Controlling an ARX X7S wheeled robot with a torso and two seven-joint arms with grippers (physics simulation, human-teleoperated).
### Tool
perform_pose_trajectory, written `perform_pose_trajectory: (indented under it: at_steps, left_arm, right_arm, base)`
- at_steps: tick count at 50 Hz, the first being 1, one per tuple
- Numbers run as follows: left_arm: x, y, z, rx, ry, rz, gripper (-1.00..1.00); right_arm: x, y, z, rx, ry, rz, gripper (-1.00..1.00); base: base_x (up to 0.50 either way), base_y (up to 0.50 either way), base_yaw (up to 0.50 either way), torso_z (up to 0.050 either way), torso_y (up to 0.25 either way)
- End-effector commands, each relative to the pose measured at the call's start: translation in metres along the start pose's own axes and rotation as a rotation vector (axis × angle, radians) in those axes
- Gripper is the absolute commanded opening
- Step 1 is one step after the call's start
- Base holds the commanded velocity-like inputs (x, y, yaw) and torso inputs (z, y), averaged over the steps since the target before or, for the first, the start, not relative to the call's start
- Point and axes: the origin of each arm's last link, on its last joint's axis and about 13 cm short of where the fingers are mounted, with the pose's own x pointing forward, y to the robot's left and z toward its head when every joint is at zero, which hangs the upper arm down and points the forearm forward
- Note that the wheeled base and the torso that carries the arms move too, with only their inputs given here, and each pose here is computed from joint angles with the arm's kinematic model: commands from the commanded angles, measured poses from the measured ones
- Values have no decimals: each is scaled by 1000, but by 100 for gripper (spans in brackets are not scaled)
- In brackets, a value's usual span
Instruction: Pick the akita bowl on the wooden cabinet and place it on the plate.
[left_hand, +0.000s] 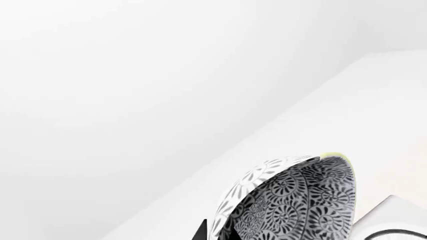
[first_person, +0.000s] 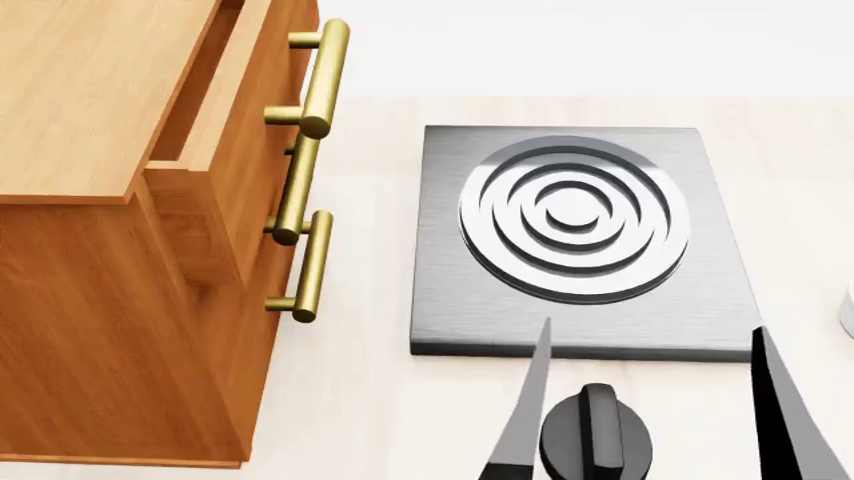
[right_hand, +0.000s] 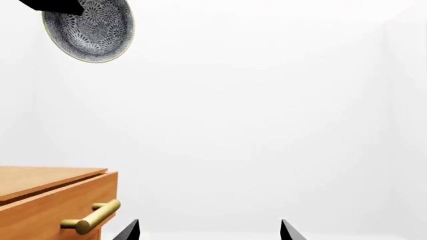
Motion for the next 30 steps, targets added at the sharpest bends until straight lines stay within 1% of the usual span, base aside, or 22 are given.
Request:
perform_pose_trajectory:
  at_steps: [1, 9, 13, 14, 16, 21, 30]
  left_arm:
    - [-14, -8, 1, 26, -24, -2, -100]
    - [-17, -22, -3, 61, -25, -47, -100]
    - [-20, -29, -4, 54, -39, -77, -100]
    - [-21, -32, -6, 67, -42, -79, -100]
    - [-21, -36, -8, 66, -44, -90, -100]
    - [-21, -41, -12, 58, -42, -115, -100]
    - [-29, -50, -13, 82, -71, -127, -100]
  right_arm:
    - [-1, 1, 4, -1, -11, 2, 100]
    - [-1, 1, 8, 3, -17, 3, 100]
    - [-1, 2, 9, -8, -13, -2, 100]
    - [-1, 2, 9, -9, -12, -5, 100]
    - [0, 1, 10, -9, -16, -20, 100]
    - [0, 2, 11, -22, -17, -31, 100]
    - [-1, 3, 15, -22, -16, -22, 100]
  base:
    - [0, 0, 0, 0, 0]
    - [0, 0, 0, 0, 0]
    - [0, 0, 0, 0, 0]
    - [0, 0, 0, 0, 0]
    - [0, 0, 0, 0, 0]
    - [0, 0, 0, 0, 0]
    - [0, 0, 0, 0, 0]
